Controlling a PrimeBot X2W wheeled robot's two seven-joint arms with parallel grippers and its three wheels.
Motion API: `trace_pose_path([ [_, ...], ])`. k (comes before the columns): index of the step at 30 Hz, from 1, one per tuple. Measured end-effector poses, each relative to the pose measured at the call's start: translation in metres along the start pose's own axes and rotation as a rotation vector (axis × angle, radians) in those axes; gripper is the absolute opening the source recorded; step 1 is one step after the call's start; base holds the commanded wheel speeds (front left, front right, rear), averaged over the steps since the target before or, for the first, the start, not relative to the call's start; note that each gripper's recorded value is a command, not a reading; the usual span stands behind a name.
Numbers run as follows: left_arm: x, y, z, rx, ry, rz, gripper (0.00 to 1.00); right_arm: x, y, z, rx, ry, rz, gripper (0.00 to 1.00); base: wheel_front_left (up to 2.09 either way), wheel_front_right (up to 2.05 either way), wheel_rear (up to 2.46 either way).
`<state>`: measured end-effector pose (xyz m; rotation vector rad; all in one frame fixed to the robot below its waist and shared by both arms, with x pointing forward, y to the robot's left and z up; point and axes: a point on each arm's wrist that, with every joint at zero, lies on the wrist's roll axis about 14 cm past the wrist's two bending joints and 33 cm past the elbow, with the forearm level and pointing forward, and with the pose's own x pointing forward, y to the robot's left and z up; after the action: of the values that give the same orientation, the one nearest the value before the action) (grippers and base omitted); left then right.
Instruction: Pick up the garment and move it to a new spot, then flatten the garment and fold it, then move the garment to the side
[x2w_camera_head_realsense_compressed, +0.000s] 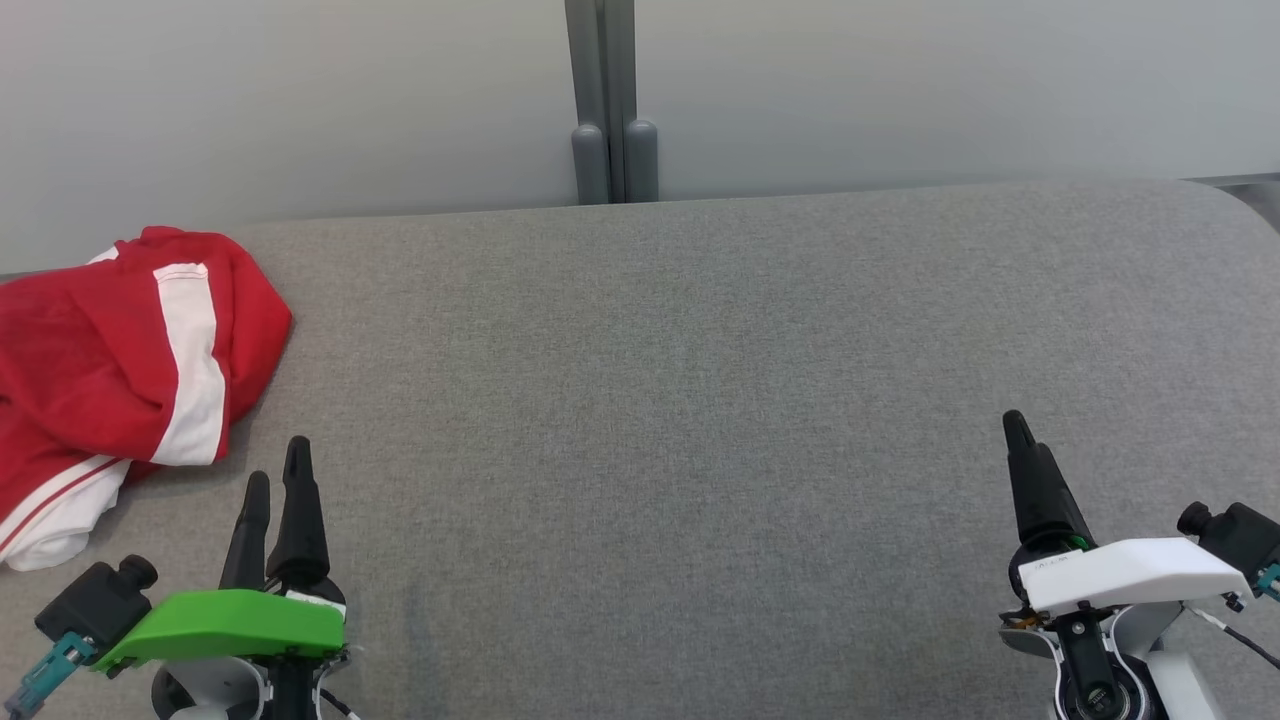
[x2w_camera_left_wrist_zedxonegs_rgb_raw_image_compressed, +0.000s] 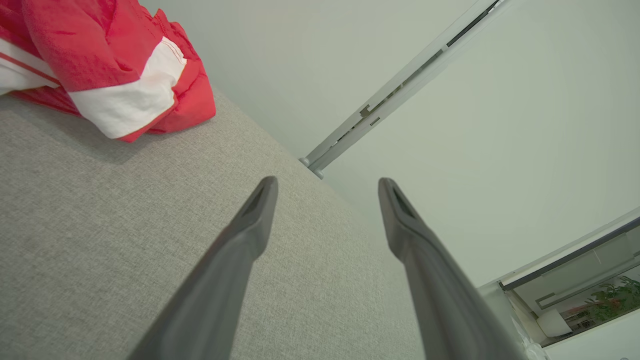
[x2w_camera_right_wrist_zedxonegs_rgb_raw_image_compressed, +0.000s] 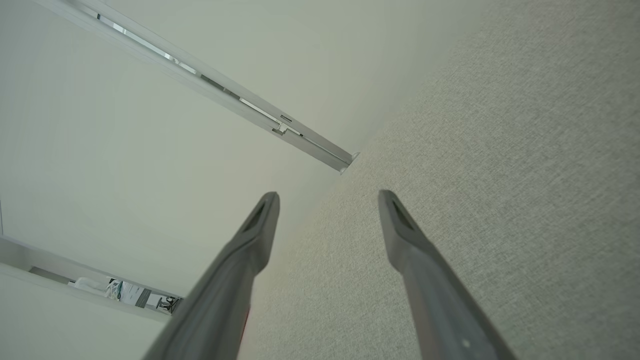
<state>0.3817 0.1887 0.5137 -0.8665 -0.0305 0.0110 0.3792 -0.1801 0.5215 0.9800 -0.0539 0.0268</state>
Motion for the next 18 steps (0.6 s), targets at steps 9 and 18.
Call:
trace_pose_path([
  [9,-0.001,-0.006,0.000,0.154,-0.003,-0.031,1.00,-0.001,0.009,-0.003,-0.120,0.000,0.032,1.00,0.00,0.00,0.00],
  [18,-0.002,-0.011,-0.001,0.285,-0.006,-0.057,1.00,-0.004,0.014,-0.006,-0.238,0.000,0.058,1.00,0.00,0.00,0.00],
])
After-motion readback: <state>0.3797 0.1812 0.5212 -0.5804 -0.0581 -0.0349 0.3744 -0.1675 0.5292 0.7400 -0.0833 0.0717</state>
